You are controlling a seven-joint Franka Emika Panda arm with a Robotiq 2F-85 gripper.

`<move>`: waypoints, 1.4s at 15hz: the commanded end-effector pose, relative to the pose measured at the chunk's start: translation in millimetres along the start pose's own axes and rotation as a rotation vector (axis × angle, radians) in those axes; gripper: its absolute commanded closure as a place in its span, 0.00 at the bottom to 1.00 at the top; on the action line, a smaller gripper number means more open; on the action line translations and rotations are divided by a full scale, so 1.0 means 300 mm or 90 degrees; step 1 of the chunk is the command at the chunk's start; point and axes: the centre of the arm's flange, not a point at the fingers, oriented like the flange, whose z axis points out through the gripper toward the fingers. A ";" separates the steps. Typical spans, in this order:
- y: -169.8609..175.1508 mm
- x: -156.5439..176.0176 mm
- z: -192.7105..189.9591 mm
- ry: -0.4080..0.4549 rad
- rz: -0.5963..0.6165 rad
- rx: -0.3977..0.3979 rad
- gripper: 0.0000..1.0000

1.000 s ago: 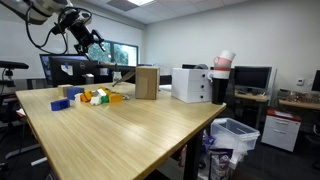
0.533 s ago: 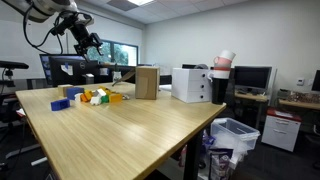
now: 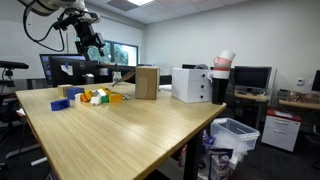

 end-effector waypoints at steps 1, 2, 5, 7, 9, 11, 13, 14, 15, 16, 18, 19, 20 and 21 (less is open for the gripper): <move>0.104 -0.020 -0.057 -0.034 -0.015 0.058 0.00; 0.124 -0.021 -0.064 -0.041 -0.016 0.072 0.00; 0.178 -0.029 -0.082 -0.059 -0.007 0.102 0.00; 0.188 -0.028 -0.085 -0.080 0.023 0.092 0.00; 0.178 -0.043 -0.077 -0.064 0.015 0.080 0.00; 0.187 -0.042 -0.078 -0.068 0.018 0.080 0.00; 0.186 -0.040 -0.073 -0.070 0.018 0.080 0.00; 0.185 -0.039 -0.071 -0.071 0.017 0.081 0.00; 0.184 -0.038 -0.070 -0.071 0.017 0.081 0.00; 0.184 -0.038 -0.070 -0.071 0.017 0.081 0.00; 0.184 -0.038 -0.070 -0.071 0.017 0.081 0.00; 0.183 -0.038 -0.070 -0.071 0.017 0.081 0.00; 0.183 -0.038 -0.070 -0.071 0.017 0.081 0.00; 0.183 -0.038 -0.070 -0.071 0.017 0.081 0.00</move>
